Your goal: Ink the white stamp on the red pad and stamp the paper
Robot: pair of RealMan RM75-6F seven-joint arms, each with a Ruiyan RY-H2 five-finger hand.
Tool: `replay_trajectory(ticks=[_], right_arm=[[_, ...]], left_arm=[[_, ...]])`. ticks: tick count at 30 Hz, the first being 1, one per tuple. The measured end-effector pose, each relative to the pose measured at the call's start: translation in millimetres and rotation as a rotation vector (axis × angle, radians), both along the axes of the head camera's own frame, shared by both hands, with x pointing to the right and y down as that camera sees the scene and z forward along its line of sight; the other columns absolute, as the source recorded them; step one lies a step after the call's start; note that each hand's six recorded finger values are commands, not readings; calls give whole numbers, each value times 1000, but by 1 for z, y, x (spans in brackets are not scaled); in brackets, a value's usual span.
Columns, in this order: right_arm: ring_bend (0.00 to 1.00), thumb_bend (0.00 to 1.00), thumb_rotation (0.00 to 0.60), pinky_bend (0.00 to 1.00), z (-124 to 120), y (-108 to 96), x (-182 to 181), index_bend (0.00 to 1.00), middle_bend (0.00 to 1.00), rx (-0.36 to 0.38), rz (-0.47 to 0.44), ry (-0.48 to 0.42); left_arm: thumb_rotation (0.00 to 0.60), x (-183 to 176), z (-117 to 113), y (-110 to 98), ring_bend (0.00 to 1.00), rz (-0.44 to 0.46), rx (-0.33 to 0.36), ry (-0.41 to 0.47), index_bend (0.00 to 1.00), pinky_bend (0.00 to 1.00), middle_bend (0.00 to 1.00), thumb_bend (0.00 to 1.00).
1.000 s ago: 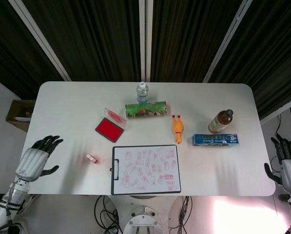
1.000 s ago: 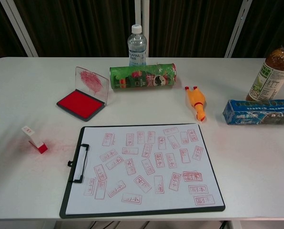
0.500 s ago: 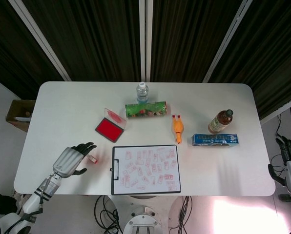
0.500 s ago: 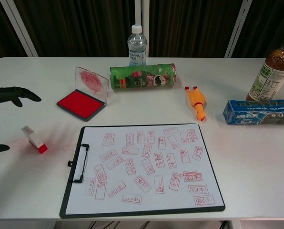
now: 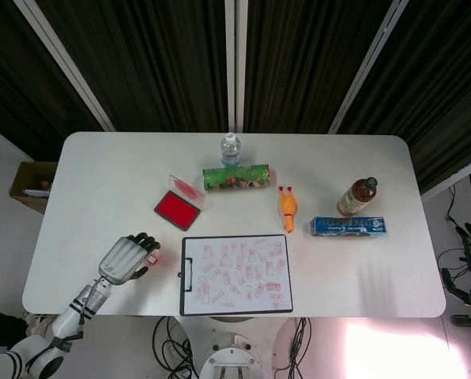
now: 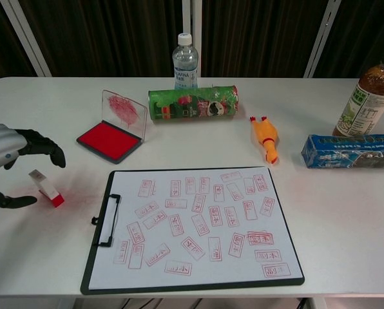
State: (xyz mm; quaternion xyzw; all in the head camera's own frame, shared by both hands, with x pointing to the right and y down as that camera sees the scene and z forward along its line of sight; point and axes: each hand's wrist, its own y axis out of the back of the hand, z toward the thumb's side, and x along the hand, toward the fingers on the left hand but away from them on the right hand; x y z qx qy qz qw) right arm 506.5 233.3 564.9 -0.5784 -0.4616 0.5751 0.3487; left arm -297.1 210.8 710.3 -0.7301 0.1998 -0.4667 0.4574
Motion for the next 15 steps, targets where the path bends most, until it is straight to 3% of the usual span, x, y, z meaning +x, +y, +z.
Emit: replay_trajectory(ticks=[6,15], right_arm=[[0,318,600,0,-1,-1,-1,0,0,4,-7,-7],[0,320,600,0,-1,-3,-2,0,0,13,-12,-17]], left_arm=[[600,-1,4,-4,317,2,16,1,423,602,436,284],[600,-7,6,-4,329,-7,12,18,447,608,458,290]])
